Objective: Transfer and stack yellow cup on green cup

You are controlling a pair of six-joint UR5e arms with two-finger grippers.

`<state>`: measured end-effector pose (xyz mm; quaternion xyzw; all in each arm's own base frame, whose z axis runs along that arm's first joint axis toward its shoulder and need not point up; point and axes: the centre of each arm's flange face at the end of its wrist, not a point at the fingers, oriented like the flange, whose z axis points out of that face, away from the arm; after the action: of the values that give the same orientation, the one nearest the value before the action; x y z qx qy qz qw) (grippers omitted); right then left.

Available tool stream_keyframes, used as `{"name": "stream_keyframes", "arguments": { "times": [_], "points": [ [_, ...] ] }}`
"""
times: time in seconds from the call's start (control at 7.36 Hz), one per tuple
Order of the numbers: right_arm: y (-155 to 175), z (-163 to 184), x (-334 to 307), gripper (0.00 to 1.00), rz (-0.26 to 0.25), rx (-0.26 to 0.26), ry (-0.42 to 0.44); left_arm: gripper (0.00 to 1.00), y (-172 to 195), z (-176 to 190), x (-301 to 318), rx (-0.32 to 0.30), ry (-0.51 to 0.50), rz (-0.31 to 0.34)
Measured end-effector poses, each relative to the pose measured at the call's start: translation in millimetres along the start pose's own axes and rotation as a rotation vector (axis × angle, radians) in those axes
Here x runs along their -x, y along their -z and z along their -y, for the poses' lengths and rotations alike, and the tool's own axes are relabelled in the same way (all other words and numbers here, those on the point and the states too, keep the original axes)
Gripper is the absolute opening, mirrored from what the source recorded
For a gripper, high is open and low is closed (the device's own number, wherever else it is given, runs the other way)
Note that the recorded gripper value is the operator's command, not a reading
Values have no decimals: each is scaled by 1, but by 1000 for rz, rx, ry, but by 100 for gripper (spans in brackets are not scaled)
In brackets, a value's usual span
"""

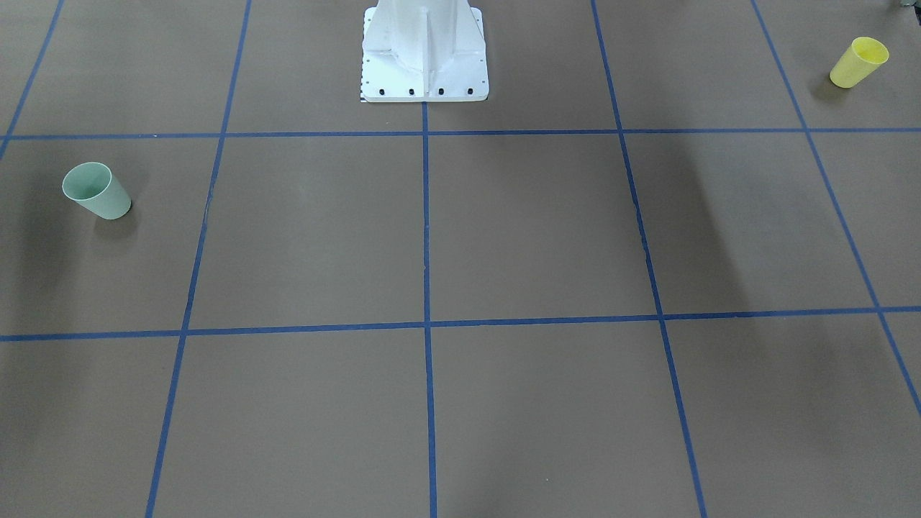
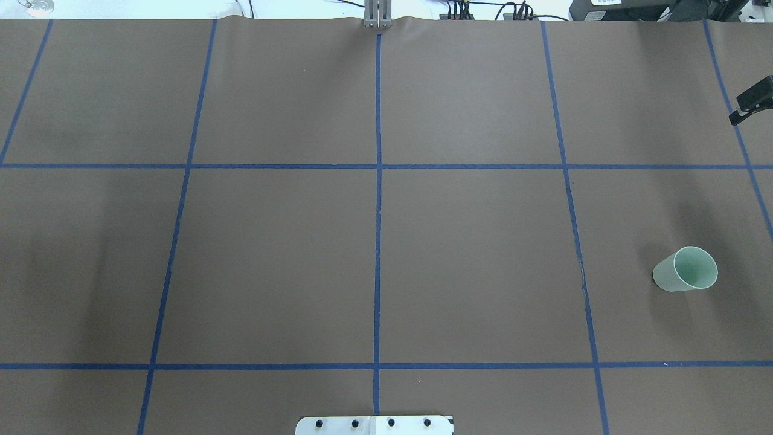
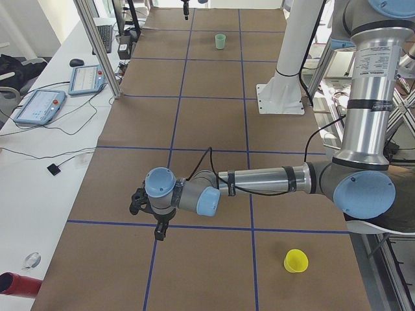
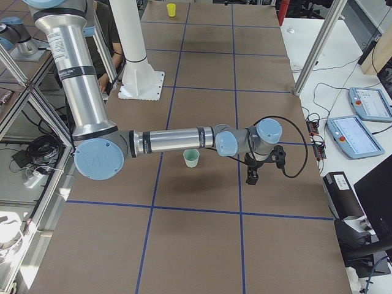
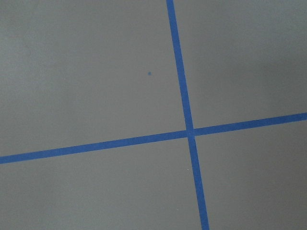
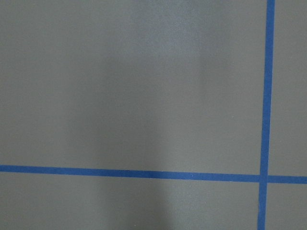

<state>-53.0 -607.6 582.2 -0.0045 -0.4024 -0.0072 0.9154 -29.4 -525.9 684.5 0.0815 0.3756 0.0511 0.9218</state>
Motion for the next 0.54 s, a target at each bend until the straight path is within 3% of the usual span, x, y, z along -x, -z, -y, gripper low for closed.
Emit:
{"name": "stream_keyframes", "arguments": {
  "times": [0.54],
  "points": [
    [0,0,-1,100,-1,0,0,100,-12,-3,-12,-2,-44,-7]
  ]
}}
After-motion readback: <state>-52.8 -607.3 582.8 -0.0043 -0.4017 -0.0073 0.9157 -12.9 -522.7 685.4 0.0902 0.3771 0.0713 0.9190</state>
